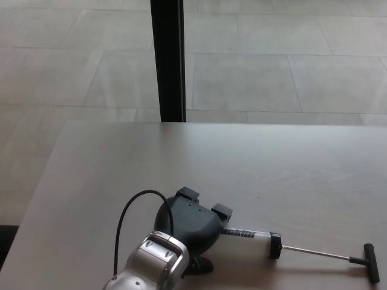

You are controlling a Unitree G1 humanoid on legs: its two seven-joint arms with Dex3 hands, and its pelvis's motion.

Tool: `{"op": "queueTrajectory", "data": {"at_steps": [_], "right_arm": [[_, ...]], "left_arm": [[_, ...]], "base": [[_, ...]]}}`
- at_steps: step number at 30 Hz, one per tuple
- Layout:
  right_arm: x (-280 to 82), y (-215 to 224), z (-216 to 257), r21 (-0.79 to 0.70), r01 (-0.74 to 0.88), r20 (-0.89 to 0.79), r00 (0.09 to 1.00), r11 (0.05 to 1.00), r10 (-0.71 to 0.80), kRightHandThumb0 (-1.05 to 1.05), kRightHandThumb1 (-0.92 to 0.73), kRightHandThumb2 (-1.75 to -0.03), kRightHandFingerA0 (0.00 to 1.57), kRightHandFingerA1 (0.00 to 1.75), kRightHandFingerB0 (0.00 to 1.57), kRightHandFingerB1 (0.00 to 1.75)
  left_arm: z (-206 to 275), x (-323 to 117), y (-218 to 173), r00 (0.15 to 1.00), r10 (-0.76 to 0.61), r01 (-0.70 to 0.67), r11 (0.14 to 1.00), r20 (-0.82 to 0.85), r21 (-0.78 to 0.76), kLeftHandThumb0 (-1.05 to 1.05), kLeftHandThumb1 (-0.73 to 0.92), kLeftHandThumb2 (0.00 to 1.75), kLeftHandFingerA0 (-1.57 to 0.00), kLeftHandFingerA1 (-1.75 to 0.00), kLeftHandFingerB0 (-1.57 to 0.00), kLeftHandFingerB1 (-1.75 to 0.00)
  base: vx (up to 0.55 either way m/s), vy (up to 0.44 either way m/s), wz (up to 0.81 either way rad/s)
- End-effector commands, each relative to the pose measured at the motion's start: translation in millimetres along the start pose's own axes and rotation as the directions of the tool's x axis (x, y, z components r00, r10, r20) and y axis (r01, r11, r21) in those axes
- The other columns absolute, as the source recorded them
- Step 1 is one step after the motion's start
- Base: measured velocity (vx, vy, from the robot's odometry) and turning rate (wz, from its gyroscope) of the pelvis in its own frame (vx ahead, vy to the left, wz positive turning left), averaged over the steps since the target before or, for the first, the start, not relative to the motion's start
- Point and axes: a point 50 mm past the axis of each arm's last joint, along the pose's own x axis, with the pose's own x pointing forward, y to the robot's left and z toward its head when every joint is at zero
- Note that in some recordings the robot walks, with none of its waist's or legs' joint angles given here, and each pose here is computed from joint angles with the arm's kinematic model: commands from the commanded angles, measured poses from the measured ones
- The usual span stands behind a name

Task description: The robot uses its left hand to lift the air pump kept on the middle of the desk and use the right hand to compress the handle

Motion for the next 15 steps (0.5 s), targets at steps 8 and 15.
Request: {"op": "queueTrajectory", "data": {"at_steps": [8, 15], "right_arm": [[-6.5, -1.6, -3.8, 0.005, 0.016, -0.018, 1.0, 1.0, -0.016, -0.59, -0.82, -0.65, 0.29, 0.66, 0.47, 0.38], [-7.4, -1.4, -3.3, 0.004, 0.024, -0.007, 1.0, 1.0, -0.024, -0.58, -0.81, -0.64, 0.3, 0.67, 0.48, 0.38]], "left_arm": [[6.1, 4.0, 9.4, 1.0, -0.009, 0.009, 0.985, 0.001, -0.174, -0.81, 0.52, 0.97, 0.0, -0.51, -0.03, -0.37], [7.5, 3.3, 2.5, 0.999, 0.022, -0.027, 0.967, -0.023, -0.252, -0.49, 0.66, 0.6, -0.71, -1.11, -0.15, -0.41]], "base": [[0.0, 0.0, 0.0], [0.0, 0.0, 0.0]]}}
